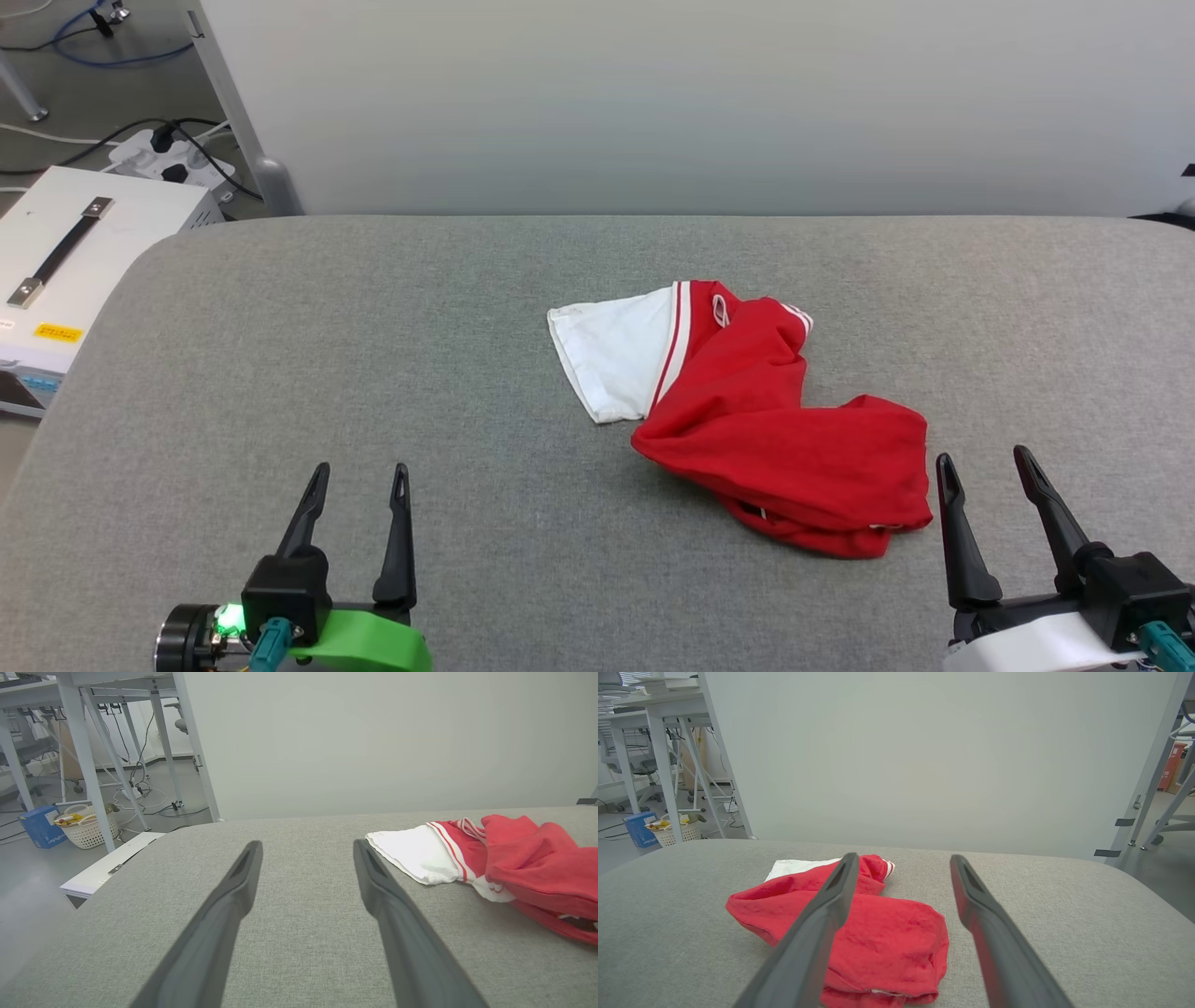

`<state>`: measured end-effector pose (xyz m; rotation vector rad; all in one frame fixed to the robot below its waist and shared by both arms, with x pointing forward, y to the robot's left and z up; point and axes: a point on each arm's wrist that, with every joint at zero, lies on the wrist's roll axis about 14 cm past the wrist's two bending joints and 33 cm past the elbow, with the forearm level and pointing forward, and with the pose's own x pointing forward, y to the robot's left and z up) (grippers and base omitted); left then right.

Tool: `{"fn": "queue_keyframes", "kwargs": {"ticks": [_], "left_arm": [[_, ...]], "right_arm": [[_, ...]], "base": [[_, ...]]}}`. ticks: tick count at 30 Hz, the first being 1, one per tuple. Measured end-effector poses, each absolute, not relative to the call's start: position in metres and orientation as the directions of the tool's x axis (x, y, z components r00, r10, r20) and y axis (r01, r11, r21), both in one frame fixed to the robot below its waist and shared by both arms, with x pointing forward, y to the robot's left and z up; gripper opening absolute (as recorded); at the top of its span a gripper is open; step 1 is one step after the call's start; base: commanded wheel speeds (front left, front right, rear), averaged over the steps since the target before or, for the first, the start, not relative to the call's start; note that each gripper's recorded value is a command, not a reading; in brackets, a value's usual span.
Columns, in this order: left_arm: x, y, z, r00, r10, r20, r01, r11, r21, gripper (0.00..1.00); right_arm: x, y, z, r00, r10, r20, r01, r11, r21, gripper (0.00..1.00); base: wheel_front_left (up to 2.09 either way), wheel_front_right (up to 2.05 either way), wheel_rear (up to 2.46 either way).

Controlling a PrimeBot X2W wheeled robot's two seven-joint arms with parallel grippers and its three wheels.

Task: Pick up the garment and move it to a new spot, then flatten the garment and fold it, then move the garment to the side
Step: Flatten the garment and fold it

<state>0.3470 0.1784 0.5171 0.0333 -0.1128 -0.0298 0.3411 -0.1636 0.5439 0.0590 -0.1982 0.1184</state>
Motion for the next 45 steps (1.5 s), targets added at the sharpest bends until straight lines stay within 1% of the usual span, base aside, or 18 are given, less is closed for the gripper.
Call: {"fn": "queue_keyframes", "kwargs": {"ticks": [9, 13, 19, 22, 24, 27, 31, 32, 34, 37, 41, 43, 45], "left_arm": [[0.347, 0.177, 0.515, 0.994, -0.032, 0.104, 0.028, 0.999, 0.033, 1.00], [0.348, 0.177, 0.511, 0.995, -0.032, 0.094, 0.029, 0.999, 0.032, 1.00], [0.352, 0.177, 0.504, 0.997, -0.032, 0.070, 0.030, 0.999, 0.030, 1.00], [0.357, 0.177, 0.501, 0.998, -0.029, 0.062, 0.027, 0.999, 0.030, 1.00], [0.360, 0.178, 0.499, 0.998, -0.028, 0.056, 0.026, 0.999, 0.029, 1.00], [0.363, 0.178, 0.495, 0.999, -0.025, 0.043, 0.024, 0.999, 0.029, 1.00], [0.367, 0.179, 0.492, 0.999, -0.023, 0.034, 0.022, 0.999, 0.027, 1.00], [0.367, 0.179, 0.491, 0.999, -0.022, 0.031, 0.021, 0.999, 0.027, 1.00], [0.368, 0.179, 0.490, 0.999, -0.020, 0.028, 0.020, 0.999, 0.026, 1.00], [0.369, 0.179, 0.488, 1.000, -0.020, 0.023, 0.019, 0.999, 0.025, 1.00], [0.372, 0.178, 0.485, 1.000, -0.021, 0.014, 0.021, 0.999, 0.024, 1.00], [0.373, 0.178, 0.483, 1.000, -0.023, 0.009, 0.023, 0.999, 0.024, 1.00], [0.376, 0.177, 0.483, 1.000, -0.025, 0.009, 0.025, 0.999, 0.023, 1.00]], "right_arm": [[0.341, -0.161, 0.544, 0.972, 0.120, 0.201, -0.131, 0.990, 0.044, 1.00], [0.350, -0.161, 0.562, 0.959, 0.119, 0.256, -0.132, 0.991, 0.032, 1.00], [0.380, -0.148, 0.626, 0.887, 0.162, 0.433, -0.161, 0.986, -0.038, 1.00], [0.395, -0.131, 0.658, 0.828, 0.235, 0.509, -0.213, 0.972, -0.104, 1.00], [0.404, -0.122, 0.671, 0.796, 0.287, 0.533, -0.252, 0.958, -0.139, 1.00], [0.418, -0.102, 0.676, 0.758, 0.396, 0.518, -0.331, 0.918, -0.218, 1.00], [0.432, -0.074, 0.653, 0.732, 0.546, 0.408, -0.463, 0.838, -0.289, 1.00], [0.435, -0.064, 0.642, 0.725, 0.594, 0.347, -0.512, 0.803, -0.306, 1.00], [0.438, -0.052, 0.630, 0.710, 0.655, 0.257, -0.573, 0.751, -0.329, 1.00], [0.438, -0.038, 0.610, 0.683, 0.723, 0.099, -0.661, 0.670, -0.338, 1.00], [0.429, -0.034, 0.562, 0.632, 0.755, -0.174, -0.764, 0.567, -0.309, 1.00], [0.423, -0.037, 0.539, 0.594, 0.742, -0.311, -0.803, 0.522, -0.286, 1.00], [0.416, -0.038, 0.519, 0.549, 0.725, -0.416, -0.835, 0.480, -0.268, 1.00]], "base": [[0.00, 0.00, 0.00], [0.00, 0.00, 0.00], [0.00, 0.00, 0.00], [0.00, 0.00, 0.00], [0.00, 0.00, 0.00], [0.00, 0.00, 0.00], [0.00, 0.00, 0.00], [0.00, 0.00, 0.00], [0.00, 0.00, 0.00], [0.00, 0.00, 0.00], [0.00, 0.00, 0.00], [0.00, 0.00, 0.00], [0.00, 0.00, 0.00]]}}
